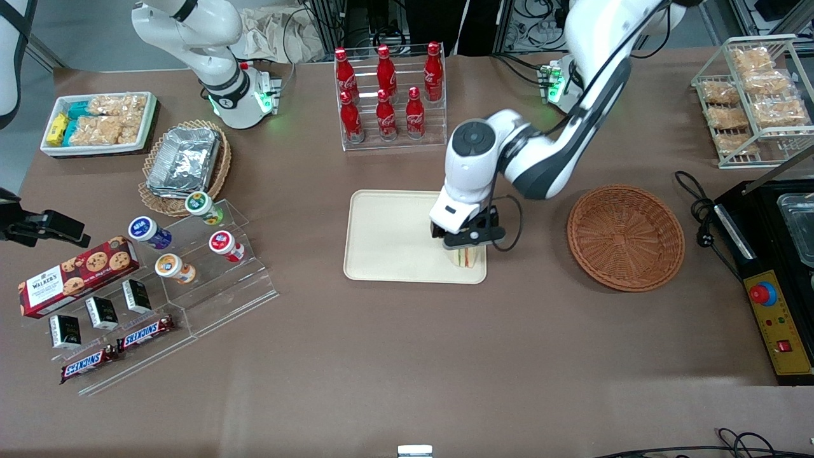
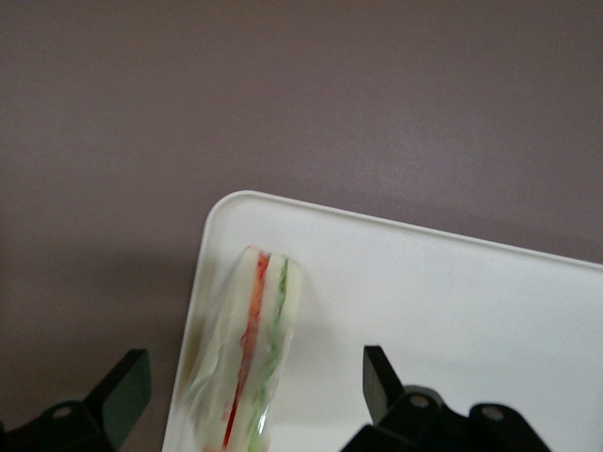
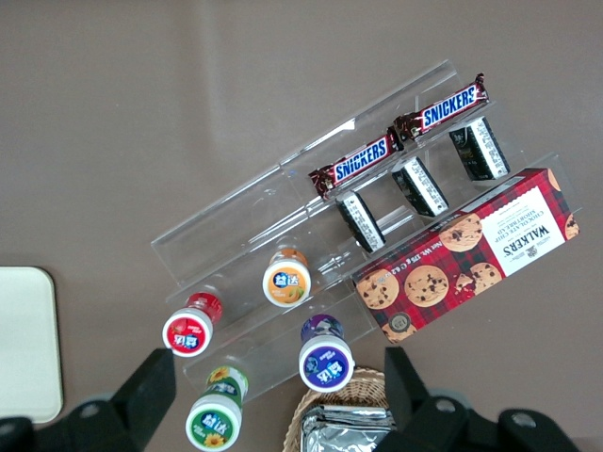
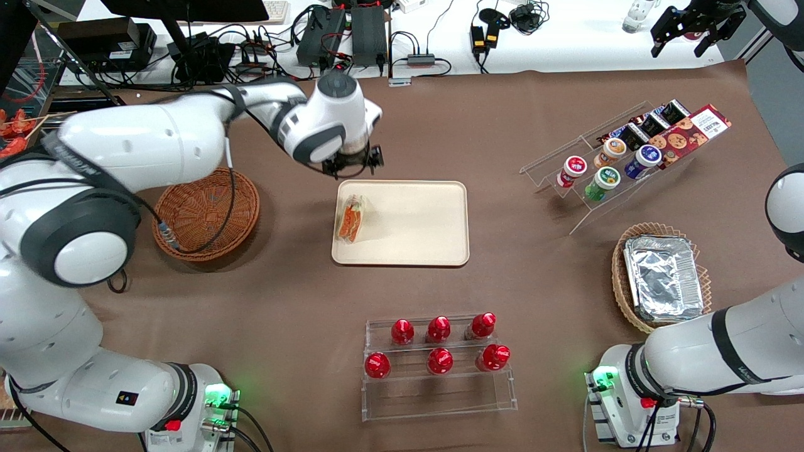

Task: Place sandwich from basket to tray
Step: 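Open the left gripper and raise it away from the sandwich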

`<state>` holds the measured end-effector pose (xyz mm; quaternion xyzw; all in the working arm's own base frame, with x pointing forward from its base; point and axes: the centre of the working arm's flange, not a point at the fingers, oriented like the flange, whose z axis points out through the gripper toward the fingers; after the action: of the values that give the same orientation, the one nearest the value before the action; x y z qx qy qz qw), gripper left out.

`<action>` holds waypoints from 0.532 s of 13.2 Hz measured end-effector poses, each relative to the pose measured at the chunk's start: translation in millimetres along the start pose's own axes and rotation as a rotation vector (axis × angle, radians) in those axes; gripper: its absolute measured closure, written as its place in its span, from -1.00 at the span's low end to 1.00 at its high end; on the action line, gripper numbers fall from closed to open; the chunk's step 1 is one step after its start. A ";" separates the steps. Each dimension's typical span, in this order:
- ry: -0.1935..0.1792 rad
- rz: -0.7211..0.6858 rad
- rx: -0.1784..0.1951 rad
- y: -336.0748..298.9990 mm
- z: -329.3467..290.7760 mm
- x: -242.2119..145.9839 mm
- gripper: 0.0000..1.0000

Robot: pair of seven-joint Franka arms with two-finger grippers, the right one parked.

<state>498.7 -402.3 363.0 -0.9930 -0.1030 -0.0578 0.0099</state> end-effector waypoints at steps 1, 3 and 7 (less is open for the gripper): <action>-0.009 -0.042 0.016 -3.7 -37.4 11.1 -1.00; -0.019 -0.137 0.022 -24.0 -113.7 41.5 -1.00; -0.011 -0.271 -0.003 -104.8 -206.2 89.8 -1.00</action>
<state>541.2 -288.0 579.1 -0.9702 -0.2363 -0.0534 0.0001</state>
